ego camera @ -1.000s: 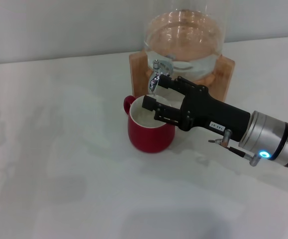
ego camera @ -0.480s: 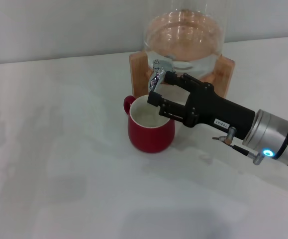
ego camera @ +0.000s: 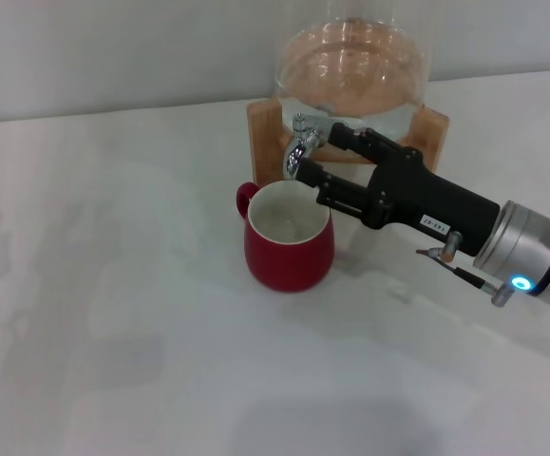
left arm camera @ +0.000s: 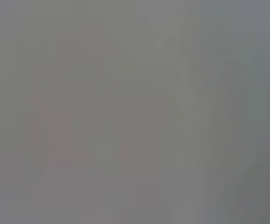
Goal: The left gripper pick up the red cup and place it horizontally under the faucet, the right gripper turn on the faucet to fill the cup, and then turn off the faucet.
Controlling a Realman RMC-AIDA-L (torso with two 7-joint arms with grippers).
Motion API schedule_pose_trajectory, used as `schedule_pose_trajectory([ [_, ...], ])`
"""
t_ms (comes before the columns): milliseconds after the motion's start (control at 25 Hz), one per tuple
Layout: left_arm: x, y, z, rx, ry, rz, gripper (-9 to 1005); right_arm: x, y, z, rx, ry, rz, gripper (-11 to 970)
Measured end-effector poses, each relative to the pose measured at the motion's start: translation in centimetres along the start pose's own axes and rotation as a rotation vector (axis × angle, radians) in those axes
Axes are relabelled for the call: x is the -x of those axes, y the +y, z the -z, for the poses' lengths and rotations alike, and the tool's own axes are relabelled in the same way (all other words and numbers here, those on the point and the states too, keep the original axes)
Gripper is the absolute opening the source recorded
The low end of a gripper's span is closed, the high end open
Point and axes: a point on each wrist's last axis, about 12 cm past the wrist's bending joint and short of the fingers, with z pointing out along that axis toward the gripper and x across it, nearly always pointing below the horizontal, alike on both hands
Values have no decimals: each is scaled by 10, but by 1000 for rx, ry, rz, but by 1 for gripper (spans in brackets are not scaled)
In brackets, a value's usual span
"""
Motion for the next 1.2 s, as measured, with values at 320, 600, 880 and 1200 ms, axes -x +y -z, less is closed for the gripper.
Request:
schedule_pose_trajectory([
  [320,0,0,0,-1,-1,0,422,1,-2,2,-14,-6,1,823],
  [600,1,-1,-3,-4,-7,1,422,1,-2,3,-12,-5,2,822],
  [880,1,-1,-4,-5,-5,-1,422,-3,6,6,31,4,-13,824],
  [1200,0,3,-4,10,4,-6,422,4,1,28,-27,-70,-12,824],
])
